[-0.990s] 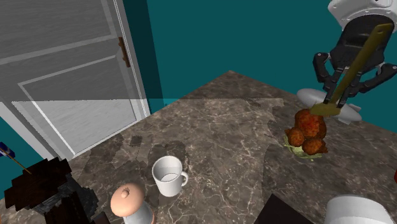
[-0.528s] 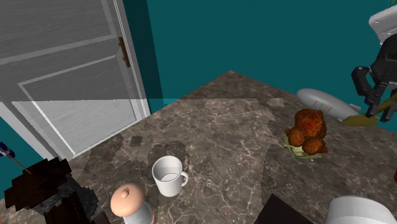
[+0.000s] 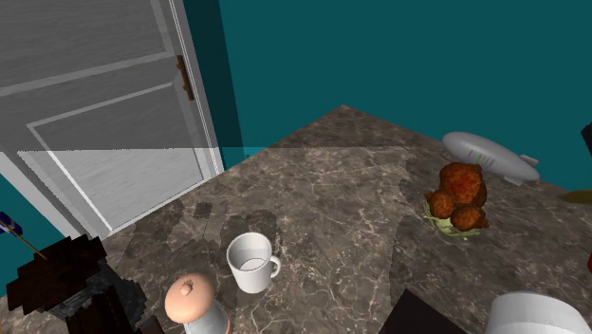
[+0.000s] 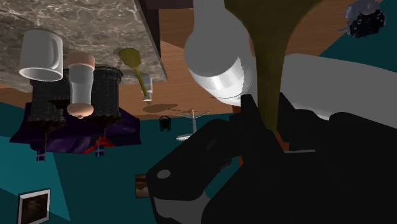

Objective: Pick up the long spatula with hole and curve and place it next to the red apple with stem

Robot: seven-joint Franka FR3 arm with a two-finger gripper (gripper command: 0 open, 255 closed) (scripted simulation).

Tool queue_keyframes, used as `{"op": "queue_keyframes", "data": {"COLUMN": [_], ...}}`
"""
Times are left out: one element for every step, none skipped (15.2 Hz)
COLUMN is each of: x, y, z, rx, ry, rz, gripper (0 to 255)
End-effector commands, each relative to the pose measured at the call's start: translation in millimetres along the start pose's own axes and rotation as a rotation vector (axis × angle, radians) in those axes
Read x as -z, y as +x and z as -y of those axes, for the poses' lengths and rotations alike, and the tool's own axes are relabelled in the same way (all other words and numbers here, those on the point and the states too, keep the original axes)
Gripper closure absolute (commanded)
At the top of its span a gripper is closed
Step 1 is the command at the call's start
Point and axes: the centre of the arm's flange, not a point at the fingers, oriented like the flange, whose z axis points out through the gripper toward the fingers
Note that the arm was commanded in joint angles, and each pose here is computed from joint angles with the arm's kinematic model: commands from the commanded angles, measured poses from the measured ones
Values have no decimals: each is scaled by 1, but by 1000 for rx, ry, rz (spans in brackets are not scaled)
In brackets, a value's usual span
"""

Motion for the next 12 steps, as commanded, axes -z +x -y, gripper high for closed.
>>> {"op": "queue_keyframes", "data": {"x": [7,4,1,-3,-6,-9,-12,-15,-18,-22,-25,-28], "y": [-11,-15,-20,-24,-28,-32,-37,-41,-45,-49,-53,-58], "z": [22,22,22,22,21,21,21,21,21,20,20,20], "rx": [-2,-2,-2,-2,-2,-2,-2,-2,-2,-2,-2,-2], "ry": [1,1,1,1,1,1,1,1,1,1,1,1], "rz": [0,0,0,0,0,0,0,0,0,0,0,0], "gripper": [255,255,255,255,255,255,255,255,255,255,255,255]}}
